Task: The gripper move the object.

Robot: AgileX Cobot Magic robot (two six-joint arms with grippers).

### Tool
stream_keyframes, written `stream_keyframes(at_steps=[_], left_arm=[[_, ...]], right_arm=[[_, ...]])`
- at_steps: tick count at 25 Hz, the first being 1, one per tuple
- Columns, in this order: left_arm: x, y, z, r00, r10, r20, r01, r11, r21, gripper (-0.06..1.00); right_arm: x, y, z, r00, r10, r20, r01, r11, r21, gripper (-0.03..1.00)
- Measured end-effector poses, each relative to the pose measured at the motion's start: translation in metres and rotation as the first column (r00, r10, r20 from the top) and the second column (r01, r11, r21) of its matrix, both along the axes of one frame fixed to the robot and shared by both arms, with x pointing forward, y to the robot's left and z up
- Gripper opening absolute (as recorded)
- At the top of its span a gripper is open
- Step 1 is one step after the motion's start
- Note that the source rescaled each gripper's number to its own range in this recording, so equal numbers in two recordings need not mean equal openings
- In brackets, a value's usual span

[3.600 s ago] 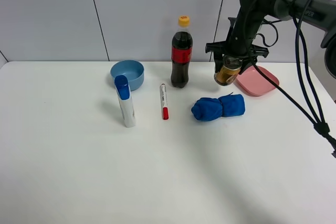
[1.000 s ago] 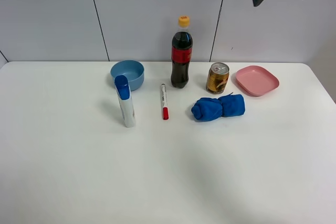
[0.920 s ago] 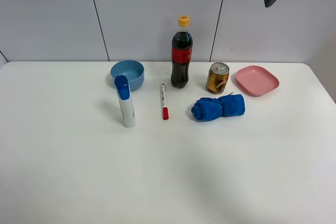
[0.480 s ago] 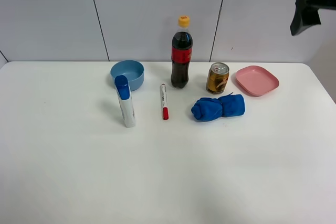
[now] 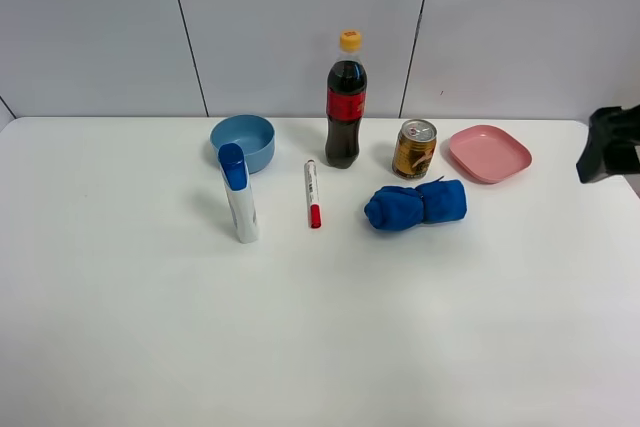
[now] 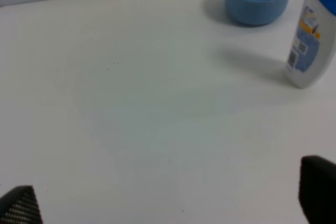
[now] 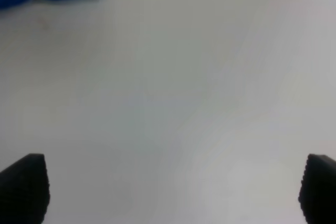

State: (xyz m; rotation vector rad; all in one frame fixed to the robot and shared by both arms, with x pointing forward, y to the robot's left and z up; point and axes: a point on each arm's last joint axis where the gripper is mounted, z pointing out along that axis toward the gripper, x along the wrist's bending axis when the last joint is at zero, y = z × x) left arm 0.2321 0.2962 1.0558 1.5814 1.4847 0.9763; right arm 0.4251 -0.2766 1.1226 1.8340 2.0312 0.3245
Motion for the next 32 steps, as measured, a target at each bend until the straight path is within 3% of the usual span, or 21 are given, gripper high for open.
stream_keyframes(at_steps=[6,12,19,24,32], left_arm=[[0.000,0.000,0.000,1.000,0.000,0.000,0.000,1.000,0.000,1.00],[0.000,0.000,0.000,1.000,0.000,0.000,0.000,1.000,0.000,1.00],[0.000,0.000,0.000,1.000,0.000,0.000,0.000,1.000,0.000,1.00],[0.000,0.000,0.000,1.000,0.000,0.000,0.000,1.000,0.000,1.00],[0.000,0.000,0.000,1.000,0.000,0.000,0.000,1.000,0.000,1.00]], right_arm=[[-0.029,-0.005,-0.022,0.993,0.042,0.110,-0.044,0.999,0.009,0.94],[-0.052,-0.008,-0.052,0.987,0.106,0.124,-0.105,0.994,-0.014,0.94],[-0.092,-0.007,-0.067,0.976,0.093,0.196,-0.116,0.987,0.109,0.94],[-0.126,-0.012,-0.067,0.923,0.079,0.376,-0.145,0.978,0.152,0.94],[-0.167,-0.021,-0.055,0.771,0.052,0.634,-0.185,0.972,0.145,0.94]])
